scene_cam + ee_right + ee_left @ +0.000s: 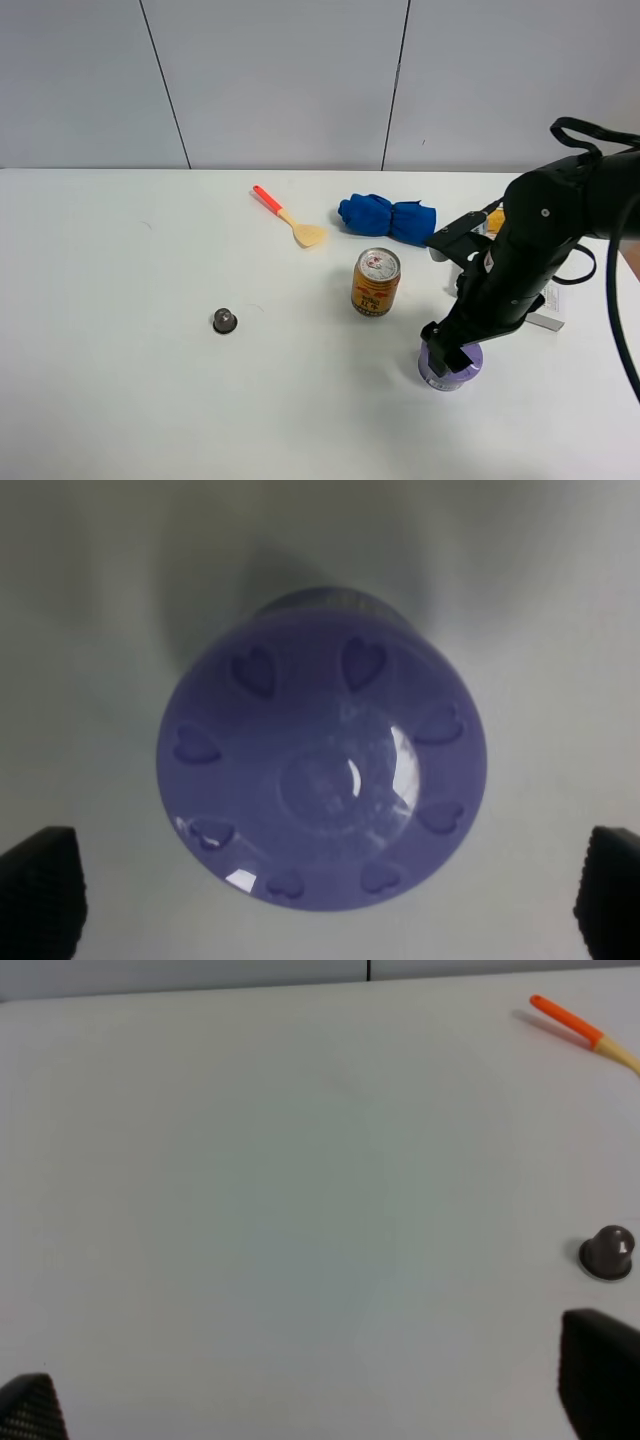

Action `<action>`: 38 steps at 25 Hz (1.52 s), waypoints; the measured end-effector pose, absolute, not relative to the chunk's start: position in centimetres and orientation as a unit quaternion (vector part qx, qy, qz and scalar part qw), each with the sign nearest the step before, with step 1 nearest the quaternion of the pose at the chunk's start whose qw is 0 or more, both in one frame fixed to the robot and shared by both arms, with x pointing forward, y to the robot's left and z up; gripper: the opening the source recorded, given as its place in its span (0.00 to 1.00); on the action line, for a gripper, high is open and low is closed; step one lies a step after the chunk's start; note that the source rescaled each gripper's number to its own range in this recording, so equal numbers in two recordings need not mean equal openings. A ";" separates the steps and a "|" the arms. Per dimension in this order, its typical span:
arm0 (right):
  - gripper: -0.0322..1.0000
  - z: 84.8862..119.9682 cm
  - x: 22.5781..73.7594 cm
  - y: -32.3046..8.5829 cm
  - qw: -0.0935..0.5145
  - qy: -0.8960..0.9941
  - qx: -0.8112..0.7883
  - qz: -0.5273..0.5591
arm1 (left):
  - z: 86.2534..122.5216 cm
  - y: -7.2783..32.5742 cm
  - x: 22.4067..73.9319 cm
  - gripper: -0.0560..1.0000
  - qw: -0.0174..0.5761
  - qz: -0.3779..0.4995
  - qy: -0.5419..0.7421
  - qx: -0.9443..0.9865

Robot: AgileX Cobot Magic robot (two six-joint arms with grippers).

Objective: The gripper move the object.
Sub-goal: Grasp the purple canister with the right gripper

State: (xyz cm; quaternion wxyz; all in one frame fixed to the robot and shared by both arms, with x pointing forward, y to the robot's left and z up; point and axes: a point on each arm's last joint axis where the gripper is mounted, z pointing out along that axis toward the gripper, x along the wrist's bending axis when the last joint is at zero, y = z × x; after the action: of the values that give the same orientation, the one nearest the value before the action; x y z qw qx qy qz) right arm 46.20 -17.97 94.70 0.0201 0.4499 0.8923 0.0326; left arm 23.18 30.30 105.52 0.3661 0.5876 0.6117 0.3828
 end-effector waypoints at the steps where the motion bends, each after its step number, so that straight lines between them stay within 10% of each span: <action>1: 1.00 94.6 46.3 -17.9 0.023 0.893 0.449 0.037 | 105.5 30.3 23.2 1.00 0.366 0.383 0.612 0.588; 38: 1.00 90.2 47.1 -17.4 -0.008 0.894 0.448 -0.012 | 105.5 30.3 23.2 1.00 0.366 0.383 0.612 0.588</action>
State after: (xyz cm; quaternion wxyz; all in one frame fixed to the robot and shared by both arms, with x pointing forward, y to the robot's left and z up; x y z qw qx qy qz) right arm 47.15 -17.41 90.18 -0.0082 0.4482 0.8938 -0.0116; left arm 23.18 30.30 105.52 0.3661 0.5876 0.6117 0.3828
